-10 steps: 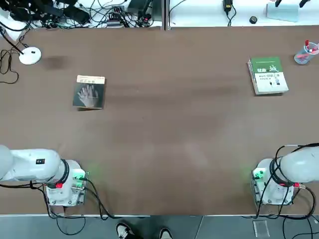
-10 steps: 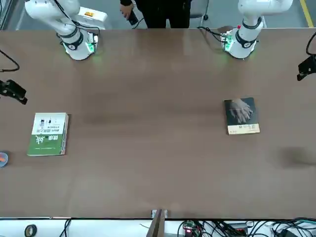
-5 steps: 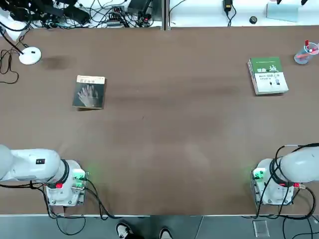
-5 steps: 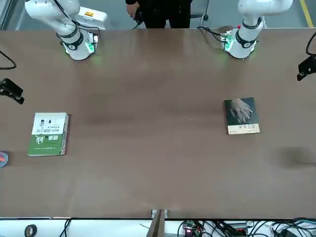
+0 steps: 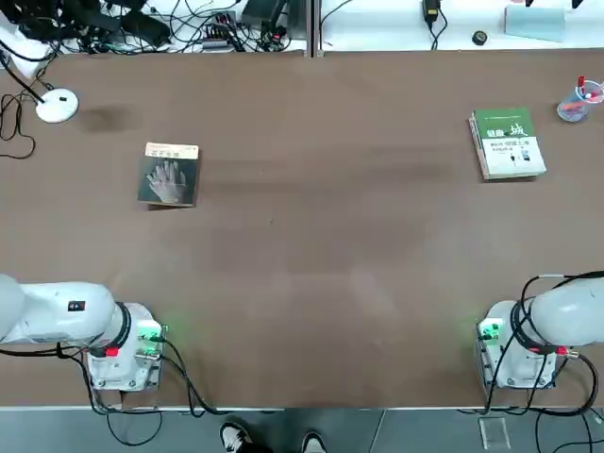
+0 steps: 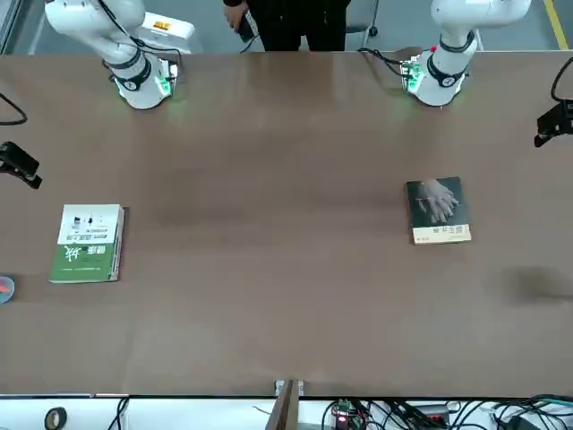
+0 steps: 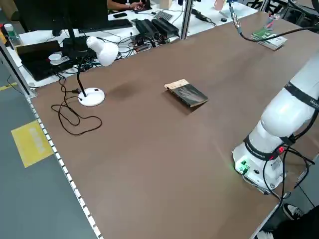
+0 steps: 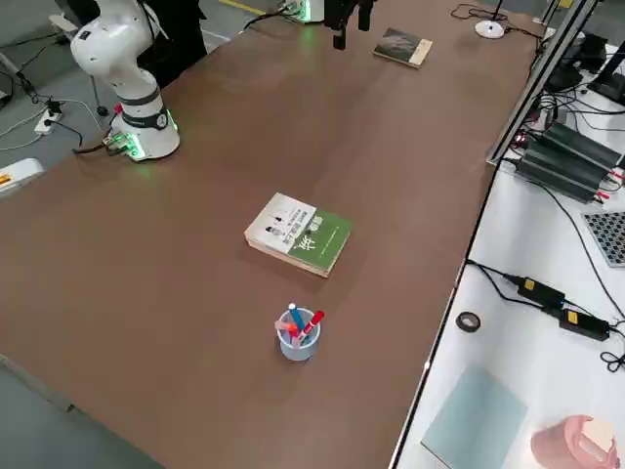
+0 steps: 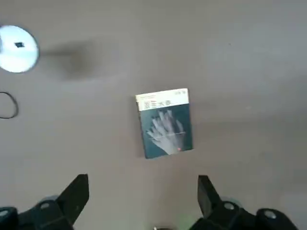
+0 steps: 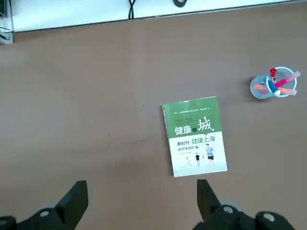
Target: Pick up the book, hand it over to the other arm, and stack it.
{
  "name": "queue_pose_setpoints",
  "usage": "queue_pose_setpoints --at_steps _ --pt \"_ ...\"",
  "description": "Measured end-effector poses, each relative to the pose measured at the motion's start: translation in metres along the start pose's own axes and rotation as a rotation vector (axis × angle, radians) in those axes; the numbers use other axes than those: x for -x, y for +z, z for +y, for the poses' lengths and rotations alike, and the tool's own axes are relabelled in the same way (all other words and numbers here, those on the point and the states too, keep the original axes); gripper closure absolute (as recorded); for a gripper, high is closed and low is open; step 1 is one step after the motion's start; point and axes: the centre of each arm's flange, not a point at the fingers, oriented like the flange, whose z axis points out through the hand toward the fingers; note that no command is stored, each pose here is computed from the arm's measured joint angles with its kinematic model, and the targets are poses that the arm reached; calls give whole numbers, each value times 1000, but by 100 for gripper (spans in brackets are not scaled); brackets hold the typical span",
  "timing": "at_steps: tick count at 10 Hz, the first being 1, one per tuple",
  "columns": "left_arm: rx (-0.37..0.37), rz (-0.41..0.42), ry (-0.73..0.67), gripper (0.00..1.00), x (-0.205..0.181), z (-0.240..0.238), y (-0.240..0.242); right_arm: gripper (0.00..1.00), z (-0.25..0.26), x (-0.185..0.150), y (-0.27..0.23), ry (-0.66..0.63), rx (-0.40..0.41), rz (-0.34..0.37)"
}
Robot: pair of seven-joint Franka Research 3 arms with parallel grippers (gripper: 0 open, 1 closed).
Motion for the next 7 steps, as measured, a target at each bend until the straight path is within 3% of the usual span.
queue_pose_setpoints --at_steps 7 --pt "41 -36 109 0 -10 -37 81 0 1 1 0 1 2 -9"
